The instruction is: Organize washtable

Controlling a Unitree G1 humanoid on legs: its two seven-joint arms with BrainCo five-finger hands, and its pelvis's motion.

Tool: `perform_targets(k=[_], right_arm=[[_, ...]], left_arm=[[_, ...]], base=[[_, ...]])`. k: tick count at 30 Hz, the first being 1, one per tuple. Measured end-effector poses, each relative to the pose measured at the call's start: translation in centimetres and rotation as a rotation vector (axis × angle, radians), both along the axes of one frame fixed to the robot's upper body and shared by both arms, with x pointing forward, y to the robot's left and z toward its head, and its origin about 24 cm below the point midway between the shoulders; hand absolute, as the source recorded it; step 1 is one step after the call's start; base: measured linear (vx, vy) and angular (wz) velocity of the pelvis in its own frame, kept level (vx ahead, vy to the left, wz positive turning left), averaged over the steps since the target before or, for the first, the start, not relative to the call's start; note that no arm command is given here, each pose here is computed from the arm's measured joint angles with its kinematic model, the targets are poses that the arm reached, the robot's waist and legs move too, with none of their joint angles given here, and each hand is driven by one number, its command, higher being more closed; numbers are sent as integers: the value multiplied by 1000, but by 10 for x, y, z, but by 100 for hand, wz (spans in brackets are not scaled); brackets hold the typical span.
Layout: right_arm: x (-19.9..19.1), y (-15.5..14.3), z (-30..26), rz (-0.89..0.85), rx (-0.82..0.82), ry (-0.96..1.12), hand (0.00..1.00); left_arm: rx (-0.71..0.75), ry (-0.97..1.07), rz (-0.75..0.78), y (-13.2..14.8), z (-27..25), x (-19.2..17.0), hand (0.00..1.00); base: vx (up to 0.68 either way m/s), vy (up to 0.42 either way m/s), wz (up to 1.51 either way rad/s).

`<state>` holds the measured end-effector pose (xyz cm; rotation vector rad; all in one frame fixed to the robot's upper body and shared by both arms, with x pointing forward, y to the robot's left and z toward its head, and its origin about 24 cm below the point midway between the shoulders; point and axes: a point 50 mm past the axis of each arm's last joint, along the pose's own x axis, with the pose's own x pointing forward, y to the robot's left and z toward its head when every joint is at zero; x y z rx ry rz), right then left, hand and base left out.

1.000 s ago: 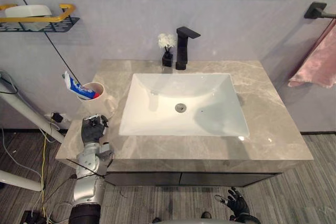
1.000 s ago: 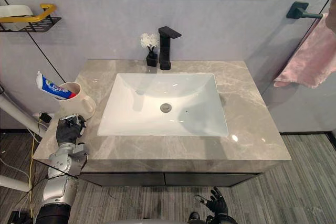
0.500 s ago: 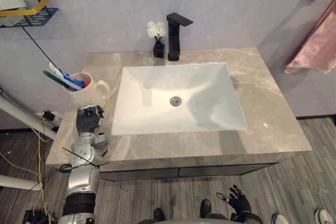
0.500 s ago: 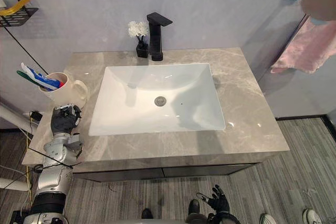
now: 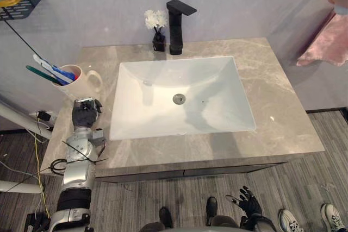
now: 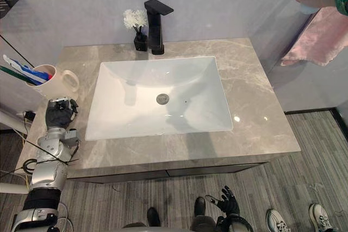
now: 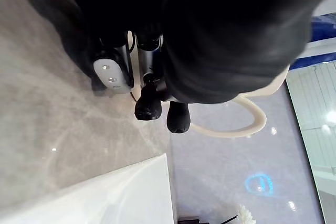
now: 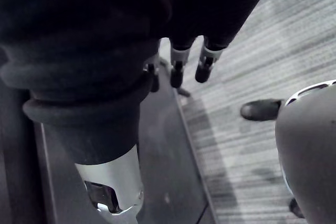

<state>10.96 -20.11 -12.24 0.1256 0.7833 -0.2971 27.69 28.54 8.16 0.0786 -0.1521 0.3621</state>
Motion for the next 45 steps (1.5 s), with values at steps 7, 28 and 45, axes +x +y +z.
perform_targets(k=[7, 28, 45], right_arm=[[1, -3, 1, 4, -10, -2, 0], [2, -4, 2, 37, -41, -11, 0], [-3, -6, -8, 10, -19, 48, 0]], left_arm=[[39, 10, 6, 4, 3, 3, 100], [82, -78, -28, -8, 26, 8, 100], [-201, -306, -180, -77, 27, -75, 100]], base=[[-50, -43, 0], [-33, -24, 2], [-31, -22, 26]])
